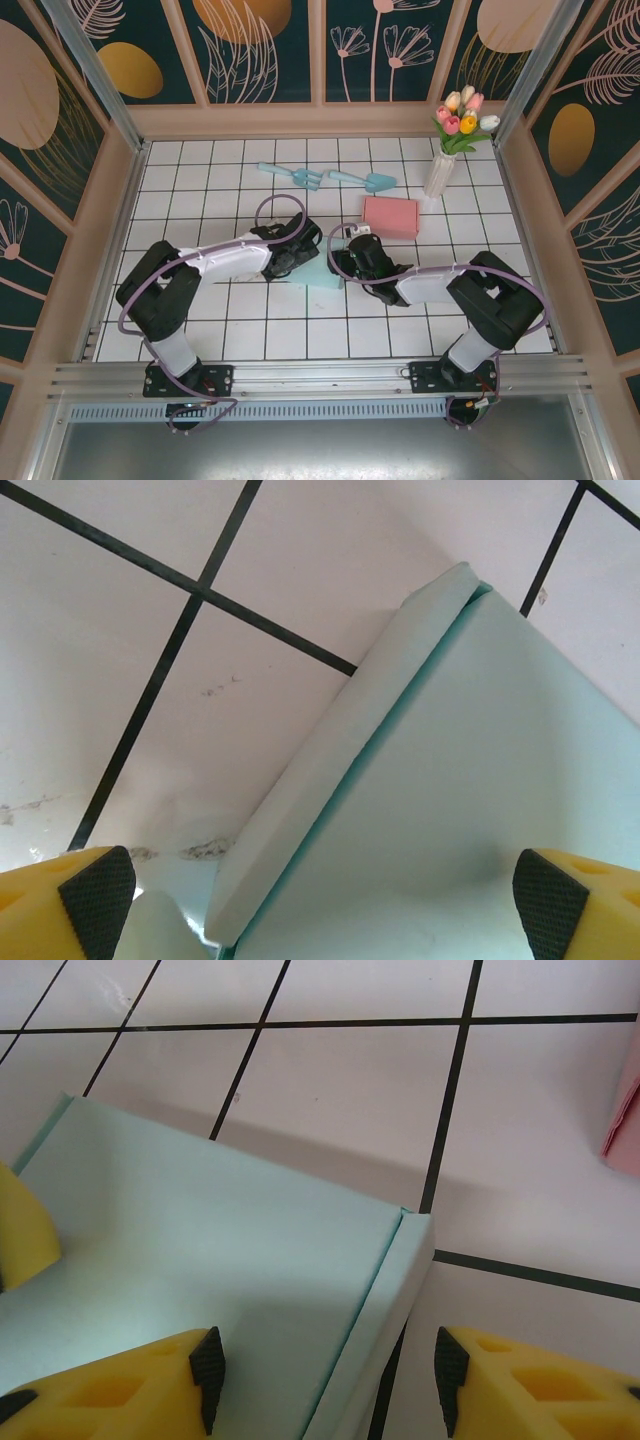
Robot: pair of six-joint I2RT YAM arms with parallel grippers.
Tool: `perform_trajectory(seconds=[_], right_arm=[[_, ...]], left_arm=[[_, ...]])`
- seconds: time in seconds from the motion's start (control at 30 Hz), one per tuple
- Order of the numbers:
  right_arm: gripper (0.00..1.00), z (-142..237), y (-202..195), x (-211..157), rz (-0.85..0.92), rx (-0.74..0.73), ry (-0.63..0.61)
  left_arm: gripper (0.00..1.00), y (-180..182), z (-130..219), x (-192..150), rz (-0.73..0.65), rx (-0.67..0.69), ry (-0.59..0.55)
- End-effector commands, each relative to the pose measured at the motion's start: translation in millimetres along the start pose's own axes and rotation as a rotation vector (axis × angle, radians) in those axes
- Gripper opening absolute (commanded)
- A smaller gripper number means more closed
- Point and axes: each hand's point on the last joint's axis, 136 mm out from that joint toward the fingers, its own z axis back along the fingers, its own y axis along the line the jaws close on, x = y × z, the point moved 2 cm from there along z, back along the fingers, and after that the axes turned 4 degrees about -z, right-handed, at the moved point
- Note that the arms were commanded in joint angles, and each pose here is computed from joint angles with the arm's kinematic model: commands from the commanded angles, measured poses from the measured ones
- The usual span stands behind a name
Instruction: Fold the paper box
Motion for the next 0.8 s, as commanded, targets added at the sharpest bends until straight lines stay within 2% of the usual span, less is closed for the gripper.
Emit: perform_trajectory(seconds=[0.0, 0.4, 0.77], right_arm=[[0.60, 2.3, -8.3, -20.9, 0.036, -0.039, 0.074], [0.60, 3.8, -8.3, -21.5, 0.038, -0.040, 0.073], [0.60, 3.6, -9.8, -23.9, 0.039, -0.042, 0.073]], left_arm=[[0.99, 0.6, 10.4, -8.3, 0.003, -0.017, 0.033], [0.98, -2.0, 6.0, -17.7, 0.022, -0.023, 0.066], [0.98, -1.7, -11.7, -31.9, 0.022, -0.027, 0.123]])
